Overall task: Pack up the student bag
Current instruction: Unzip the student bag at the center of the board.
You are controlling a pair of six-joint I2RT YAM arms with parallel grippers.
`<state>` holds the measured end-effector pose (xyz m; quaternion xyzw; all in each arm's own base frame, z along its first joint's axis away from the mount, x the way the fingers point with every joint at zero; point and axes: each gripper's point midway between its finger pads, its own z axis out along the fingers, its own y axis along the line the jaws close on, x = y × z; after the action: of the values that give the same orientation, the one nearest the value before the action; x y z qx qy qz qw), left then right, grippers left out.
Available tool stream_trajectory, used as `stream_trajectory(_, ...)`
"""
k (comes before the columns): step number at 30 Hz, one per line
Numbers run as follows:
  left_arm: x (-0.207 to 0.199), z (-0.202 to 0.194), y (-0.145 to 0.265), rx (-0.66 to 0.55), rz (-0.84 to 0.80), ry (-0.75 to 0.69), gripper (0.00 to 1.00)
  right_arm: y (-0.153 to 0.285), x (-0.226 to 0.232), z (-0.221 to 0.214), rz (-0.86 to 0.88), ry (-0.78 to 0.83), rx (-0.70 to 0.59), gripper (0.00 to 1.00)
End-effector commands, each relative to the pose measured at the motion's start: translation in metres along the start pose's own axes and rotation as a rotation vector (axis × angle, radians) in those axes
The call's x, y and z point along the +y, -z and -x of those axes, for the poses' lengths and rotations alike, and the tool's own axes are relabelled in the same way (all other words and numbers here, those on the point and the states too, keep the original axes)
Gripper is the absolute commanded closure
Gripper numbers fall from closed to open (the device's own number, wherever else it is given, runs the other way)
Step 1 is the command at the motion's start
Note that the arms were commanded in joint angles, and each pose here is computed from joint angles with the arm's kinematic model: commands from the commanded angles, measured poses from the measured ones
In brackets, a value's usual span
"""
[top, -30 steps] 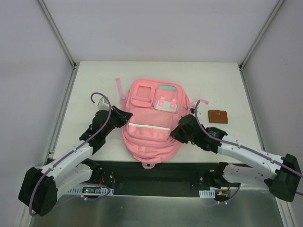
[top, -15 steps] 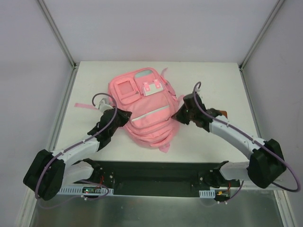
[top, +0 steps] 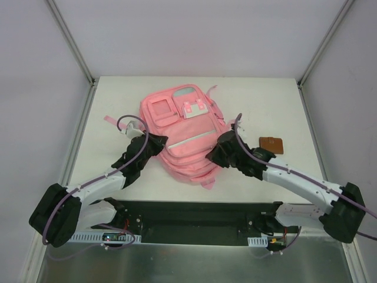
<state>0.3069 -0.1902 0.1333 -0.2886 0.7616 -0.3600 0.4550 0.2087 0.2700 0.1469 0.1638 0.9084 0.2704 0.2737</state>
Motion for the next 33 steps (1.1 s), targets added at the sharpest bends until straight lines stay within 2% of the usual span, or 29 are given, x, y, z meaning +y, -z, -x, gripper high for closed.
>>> stream_trajectory(1,-0.032,0.015,0.011,-0.042,-0.105,-0.009,1.00,0.036,-0.021,0.064,0.017,0.021,-0.210,0.57)
stream_trajectory(2,-0.038,0.018,0.014,-0.048,-0.124,-0.025,1.00,0.034,-0.032,0.078,0.035,0.043,-0.224,0.53)
stream_trajectory(3,-0.041,0.018,0.015,-0.040,-0.132,-0.044,1.00,0.036,-0.019,0.089,0.116,0.166,-0.247,0.48)
stream_trajectory(4,-0.045,0.015,0.015,-0.021,-0.143,-0.062,1.00,0.037,-0.011,0.082,0.188,0.243,-0.183,0.46)
stream_trajectory(6,-0.053,0.016,0.015,-0.009,-0.155,-0.104,1.00,0.036,-0.009,0.086,0.212,0.347,-0.158,0.46)
stream_trajectory(7,-0.054,0.016,0.014,-0.002,-0.157,-0.114,1.00,0.031,-0.007,0.078,0.254,0.477,-0.101,0.46)
stream_trajectory(8,-0.058,0.014,0.014,0.007,-0.170,-0.119,1.00,0.030,-0.010,0.074,0.261,0.514,-0.058,0.47)
stream_trajectory(10,-0.060,0.013,0.013,0.020,-0.180,-0.128,1.00,0.030,0.000,0.061,0.374,0.672,0.003,0.46)
stream_trajectory(12,-0.063,0.012,0.013,0.033,-0.193,-0.145,1.00,0.033,0.005,0.061,0.408,0.750,0.004,0.44)
stream_trajectory(17,-0.066,0.011,0.011,0.056,-0.197,-0.169,1.00,0.023,-0.012,0.078,0.331,0.959,-0.074,0.41)
stream_trajectory(22,-0.068,0.009,0.007,0.077,-0.199,-0.168,1.00,0.009,-0.012,0.077,0.368,1.072,-0.089,0.41)
stream_trajectory(28,-0.066,0.007,0.004,0.092,-0.189,-0.148,1.00,-0.013,-0.020,0.071,0.351,1.071,0.005,0.45)
stream_trajectory(33,-0.062,0.010,0.004,0.089,-0.177,-0.141,1.00,-0.019,-0.033,0.073,0.298,1.080,-0.012,0.46)
